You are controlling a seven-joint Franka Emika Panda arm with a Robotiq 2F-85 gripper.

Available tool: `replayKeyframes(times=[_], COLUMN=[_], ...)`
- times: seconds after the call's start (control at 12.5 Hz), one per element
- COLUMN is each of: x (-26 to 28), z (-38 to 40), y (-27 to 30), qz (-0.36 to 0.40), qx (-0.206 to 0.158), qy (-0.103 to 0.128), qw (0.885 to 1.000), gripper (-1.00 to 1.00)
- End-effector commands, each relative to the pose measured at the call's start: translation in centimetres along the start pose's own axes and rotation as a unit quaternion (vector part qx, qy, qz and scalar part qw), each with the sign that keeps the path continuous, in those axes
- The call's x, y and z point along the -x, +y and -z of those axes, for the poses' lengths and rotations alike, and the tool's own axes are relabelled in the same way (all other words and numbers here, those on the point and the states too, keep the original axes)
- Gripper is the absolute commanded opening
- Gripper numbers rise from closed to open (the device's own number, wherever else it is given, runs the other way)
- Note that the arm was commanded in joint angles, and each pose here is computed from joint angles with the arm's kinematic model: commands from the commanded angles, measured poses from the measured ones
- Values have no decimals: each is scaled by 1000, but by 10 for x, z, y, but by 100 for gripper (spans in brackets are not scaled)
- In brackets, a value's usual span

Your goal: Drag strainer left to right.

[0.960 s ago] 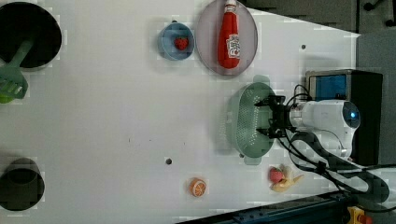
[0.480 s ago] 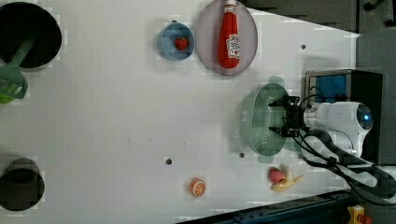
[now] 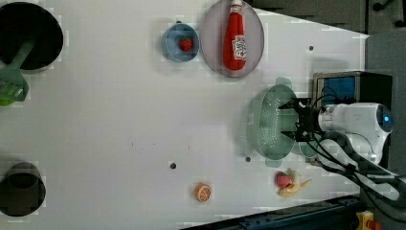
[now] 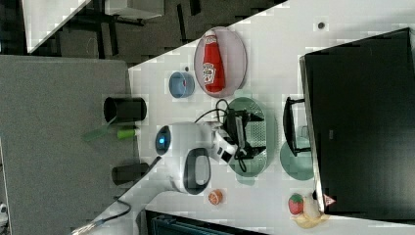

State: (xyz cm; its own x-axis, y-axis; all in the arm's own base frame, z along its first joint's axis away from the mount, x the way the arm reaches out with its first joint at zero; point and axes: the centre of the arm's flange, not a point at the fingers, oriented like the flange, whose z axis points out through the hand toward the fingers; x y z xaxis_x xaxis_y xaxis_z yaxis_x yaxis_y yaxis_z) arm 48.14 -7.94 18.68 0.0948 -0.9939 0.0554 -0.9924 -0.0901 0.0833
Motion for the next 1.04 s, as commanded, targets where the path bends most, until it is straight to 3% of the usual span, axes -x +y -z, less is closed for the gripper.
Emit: replayKeyframes(times=[0.08, 0.4, 0.72, 1.04], x=[27, 37, 34, 36], z=[93, 218, 328, 385], y=[-24, -17, 20, 54], qz=[102, 161, 222, 281], qx=[-6, 15, -23, -16], qy=[18, 18, -36, -32], qw=[995, 987, 974, 959], gripper=[100, 100, 100, 100])
